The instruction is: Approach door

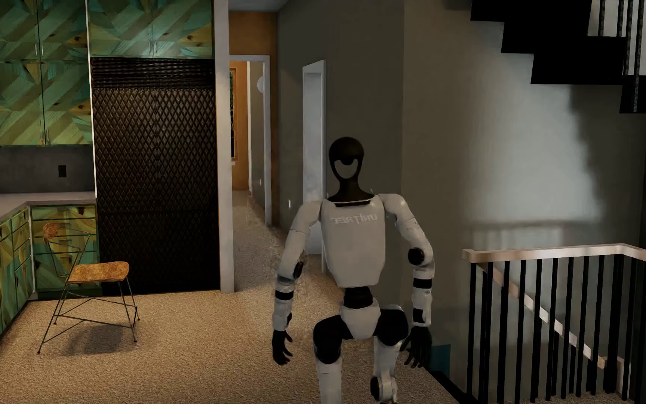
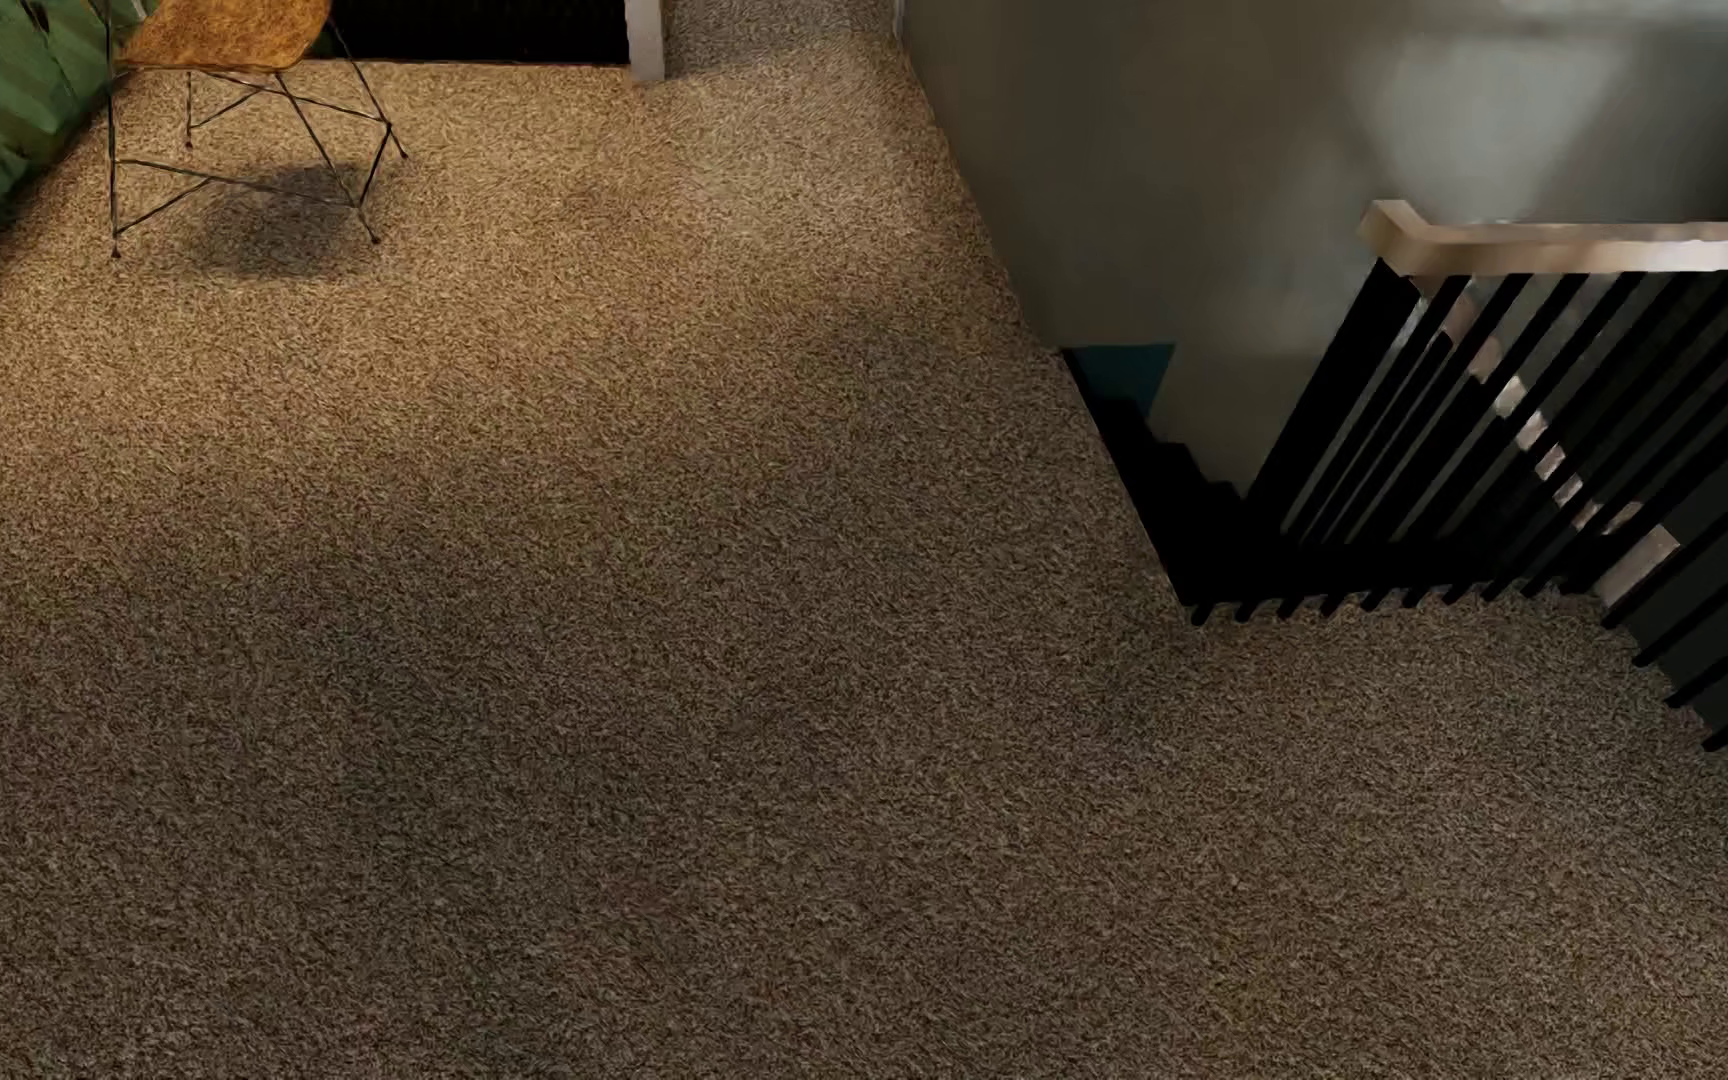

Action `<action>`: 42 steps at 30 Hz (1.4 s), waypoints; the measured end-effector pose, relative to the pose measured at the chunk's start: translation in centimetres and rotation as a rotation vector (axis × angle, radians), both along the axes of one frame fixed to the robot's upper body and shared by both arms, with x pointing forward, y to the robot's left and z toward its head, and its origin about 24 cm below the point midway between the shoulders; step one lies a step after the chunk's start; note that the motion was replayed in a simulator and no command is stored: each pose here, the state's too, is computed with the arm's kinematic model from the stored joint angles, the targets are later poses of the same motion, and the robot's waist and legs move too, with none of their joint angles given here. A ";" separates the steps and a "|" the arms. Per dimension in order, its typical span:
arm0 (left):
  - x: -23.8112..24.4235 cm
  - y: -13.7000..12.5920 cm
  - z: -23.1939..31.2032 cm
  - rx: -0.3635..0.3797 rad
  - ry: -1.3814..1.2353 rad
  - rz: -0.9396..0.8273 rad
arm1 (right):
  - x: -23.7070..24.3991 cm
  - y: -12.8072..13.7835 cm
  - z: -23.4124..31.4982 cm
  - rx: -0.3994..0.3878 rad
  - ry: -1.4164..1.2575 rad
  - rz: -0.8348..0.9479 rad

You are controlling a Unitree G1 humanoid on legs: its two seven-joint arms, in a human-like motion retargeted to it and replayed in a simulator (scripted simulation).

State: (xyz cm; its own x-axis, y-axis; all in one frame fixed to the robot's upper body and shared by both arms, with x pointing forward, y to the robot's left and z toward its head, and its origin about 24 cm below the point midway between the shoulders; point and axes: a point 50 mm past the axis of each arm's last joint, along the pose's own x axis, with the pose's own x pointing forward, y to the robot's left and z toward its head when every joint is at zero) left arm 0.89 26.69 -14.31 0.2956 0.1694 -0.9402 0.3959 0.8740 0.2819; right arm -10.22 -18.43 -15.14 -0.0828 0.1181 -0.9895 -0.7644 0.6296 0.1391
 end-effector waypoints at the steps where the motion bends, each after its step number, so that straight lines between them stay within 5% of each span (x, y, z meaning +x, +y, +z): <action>1: 2.5 0.6 0.8 0.005 -0.110 0.038 | 1.2 -0.2 -0.2 -0.008 -0.033 -0.018; 6: 6.4 1.0 2.5 0.001 -0.277 0.046 | 9.7 -2.8 -0.2 -0.060 -0.299 -0.177; 13: -6.9 -3.1 -1.5 -0.053 0.332 -0.296 | 13.6 -3.2 -0.5 -0.072 -0.365 -0.103; 16: -9.5 -4.0 -0.8 -0.094 0.329 -0.155 | 13.3 -3.7 0.0 -0.071 -0.386 -0.145; 20: -10.4 -5.3 -0.9 -0.132 0.363 -0.210 | 12.9 -4.3 0.2 -0.084 -0.383 -0.153; 25: -9.5 -3.0 -0.7 -0.068 0.337 -0.160 | 7.0 -2.2 -0.4 -0.049 -0.215 -0.124; 29: -5.4 -0.2 -0.7 0.014 0.239 -0.128 | 5.5 0.6 0.0 0.049 -0.192 -0.107; 36: 5.5 2.1 2.5 0.035 -0.238 0.049 | 3.9 -0.6 -0.1 0.001 -0.135 -0.088; 39: 4.0 0.8 1.6 0.003 -0.184 0.043 | 4.7 -1.6 -0.2 -0.029 -0.150 -0.077; 42: -3.5 -2.5 -0.7 -0.065 0.123 -0.096 | 4.9 -2.2 -0.5 -0.059 -0.138 -0.064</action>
